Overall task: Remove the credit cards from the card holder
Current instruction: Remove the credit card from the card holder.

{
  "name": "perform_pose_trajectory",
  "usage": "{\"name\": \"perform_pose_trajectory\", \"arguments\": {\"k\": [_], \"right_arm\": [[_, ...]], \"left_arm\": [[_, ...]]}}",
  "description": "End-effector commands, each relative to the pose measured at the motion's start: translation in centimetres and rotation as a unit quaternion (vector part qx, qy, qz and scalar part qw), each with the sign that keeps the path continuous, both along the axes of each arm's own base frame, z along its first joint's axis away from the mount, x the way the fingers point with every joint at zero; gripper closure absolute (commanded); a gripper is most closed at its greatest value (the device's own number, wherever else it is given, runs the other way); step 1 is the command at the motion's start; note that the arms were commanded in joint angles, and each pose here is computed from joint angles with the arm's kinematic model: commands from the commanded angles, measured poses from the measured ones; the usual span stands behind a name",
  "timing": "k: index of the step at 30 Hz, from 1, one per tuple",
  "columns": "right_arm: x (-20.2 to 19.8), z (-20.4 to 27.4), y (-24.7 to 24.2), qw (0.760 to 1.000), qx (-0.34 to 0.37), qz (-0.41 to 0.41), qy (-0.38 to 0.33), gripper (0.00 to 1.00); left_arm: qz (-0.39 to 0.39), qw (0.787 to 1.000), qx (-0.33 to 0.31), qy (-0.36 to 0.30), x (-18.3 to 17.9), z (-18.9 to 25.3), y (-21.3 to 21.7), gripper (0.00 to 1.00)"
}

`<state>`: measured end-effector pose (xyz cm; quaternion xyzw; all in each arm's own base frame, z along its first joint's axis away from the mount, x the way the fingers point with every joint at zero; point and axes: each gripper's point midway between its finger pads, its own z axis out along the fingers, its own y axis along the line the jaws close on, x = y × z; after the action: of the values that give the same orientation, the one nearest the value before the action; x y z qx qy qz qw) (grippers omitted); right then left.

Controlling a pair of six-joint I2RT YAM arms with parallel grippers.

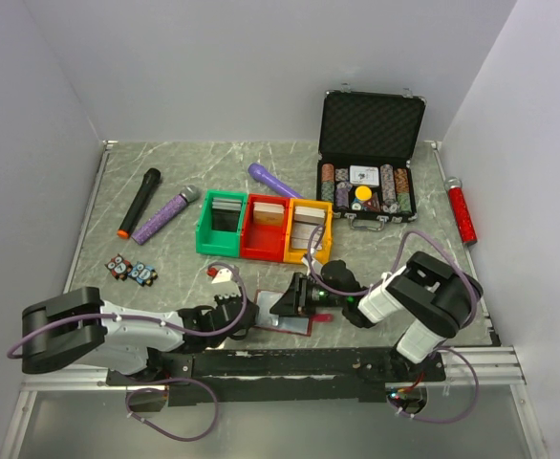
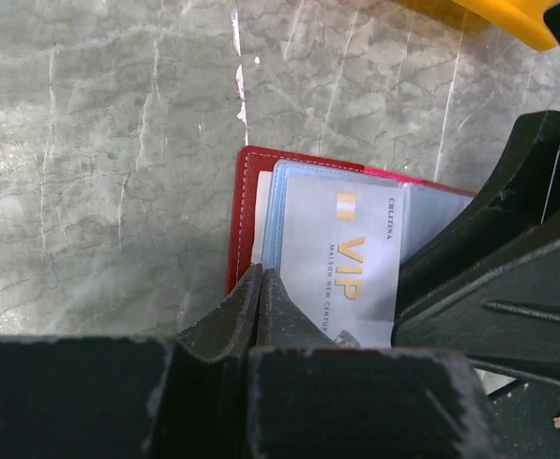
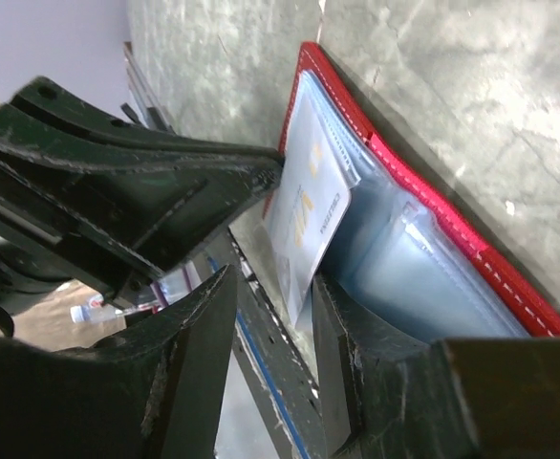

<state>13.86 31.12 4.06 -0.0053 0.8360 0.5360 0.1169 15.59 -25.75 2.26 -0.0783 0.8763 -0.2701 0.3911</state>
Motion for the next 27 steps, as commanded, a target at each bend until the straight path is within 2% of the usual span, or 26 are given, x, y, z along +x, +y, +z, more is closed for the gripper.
{"name": "perform_pose_trajectory", "arguments": {"k": [1, 18, 27], "right_arm": [[1.4, 2.9, 1.3, 0.997, 0.065, -0.009, -0.041, 0.56], [0.9, 2.9, 1.7, 0.997, 0.074, 0.014, -0.035, 0.57], [0.6, 3.6, 1.4, 0.995, 0.087, 0.015, -0.037, 0.65]], "left_arm": [[-0.034, 0.998, 0.038, 0.022, -1.6, -1.5, 0.0, 0.99], [-0.050, 0.998, 0.045, 0.017, -1.5, -1.4, -1.4, 0.99], [-0.036, 0.998, 0.050, 0.025, -1.6, -1.9, -0.7, 0.99]]}}
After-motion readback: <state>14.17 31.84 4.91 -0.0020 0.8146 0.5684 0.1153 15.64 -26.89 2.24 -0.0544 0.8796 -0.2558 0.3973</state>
